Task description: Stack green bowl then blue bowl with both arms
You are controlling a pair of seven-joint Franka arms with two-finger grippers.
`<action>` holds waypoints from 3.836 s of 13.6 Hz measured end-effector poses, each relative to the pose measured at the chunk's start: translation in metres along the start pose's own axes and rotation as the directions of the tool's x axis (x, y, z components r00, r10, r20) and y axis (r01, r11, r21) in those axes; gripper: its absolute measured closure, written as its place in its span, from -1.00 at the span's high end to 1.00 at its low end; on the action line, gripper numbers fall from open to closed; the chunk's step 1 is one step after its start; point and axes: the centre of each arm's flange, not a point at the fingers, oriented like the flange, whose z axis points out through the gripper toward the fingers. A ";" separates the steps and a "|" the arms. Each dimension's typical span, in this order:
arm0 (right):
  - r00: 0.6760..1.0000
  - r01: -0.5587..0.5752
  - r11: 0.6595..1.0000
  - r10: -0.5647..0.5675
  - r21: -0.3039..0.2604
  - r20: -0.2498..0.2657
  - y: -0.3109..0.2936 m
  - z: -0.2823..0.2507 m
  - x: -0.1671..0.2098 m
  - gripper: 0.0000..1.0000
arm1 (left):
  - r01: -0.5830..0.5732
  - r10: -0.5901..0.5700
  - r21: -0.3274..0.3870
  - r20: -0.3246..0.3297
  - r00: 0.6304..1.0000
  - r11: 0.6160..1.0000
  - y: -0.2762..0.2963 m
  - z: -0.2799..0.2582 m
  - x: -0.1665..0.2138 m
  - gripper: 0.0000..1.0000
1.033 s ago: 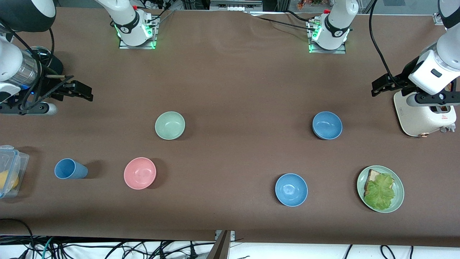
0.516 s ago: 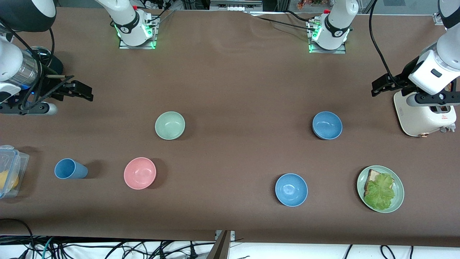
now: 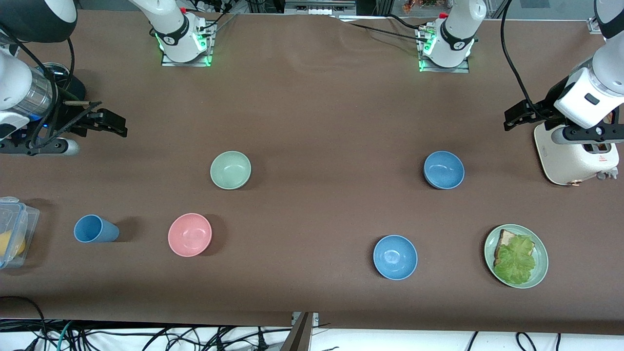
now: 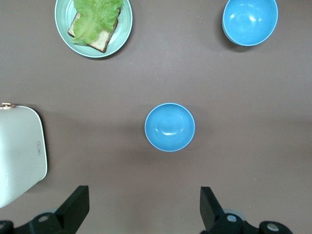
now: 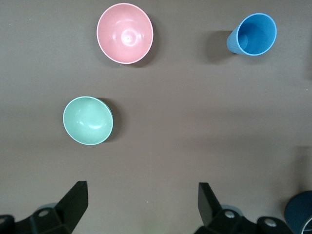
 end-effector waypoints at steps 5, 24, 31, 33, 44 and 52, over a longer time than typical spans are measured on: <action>1.000 0.001 1.000 -0.001 0.000 0.000 0.000 0.000 0.000 1.00 | 0.000 0.000 0.000 0.000 1.000 1.000 0.000 0.000 0.000 1.00; 0.999 0.002 0.999 -0.001 0.041 -0.036 -0.005 -0.003 0.004 1.00 | 0.004 -0.004 0.000 0.004 1.000 1.000 -0.002 0.002 0.001 1.00; 0.996 0.025 0.999 -0.028 0.029 0.088 -0.024 0.068 0.031 1.00 | 0.004 -0.004 0.000 0.005 1.000 1.000 -0.002 0.003 0.002 1.00; 0.995 0.030 0.999 -0.033 0.027 0.096 -0.028 0.074 0.033 1.00 | 0.004 -0.004 0.000 0.005 1.000 1.000 -0.002 0.003 0.002 1.00; 0.994 0.107 0.991 -0.103 0.078 -0.046 -0.122 0.240 0.036 1.00 | 0.009 -0.009 0.000 0.014 1.000 1.000 -0.005 0.004 0.002 1.00; 0.996 0.091 0.994 -0.091 0.064 -0.006 -0.113 0.328 0.016 0.88 | 0.009 -0.009 0.001 0.019 1.000 1.000 -0.005 0.004 0.002 1.00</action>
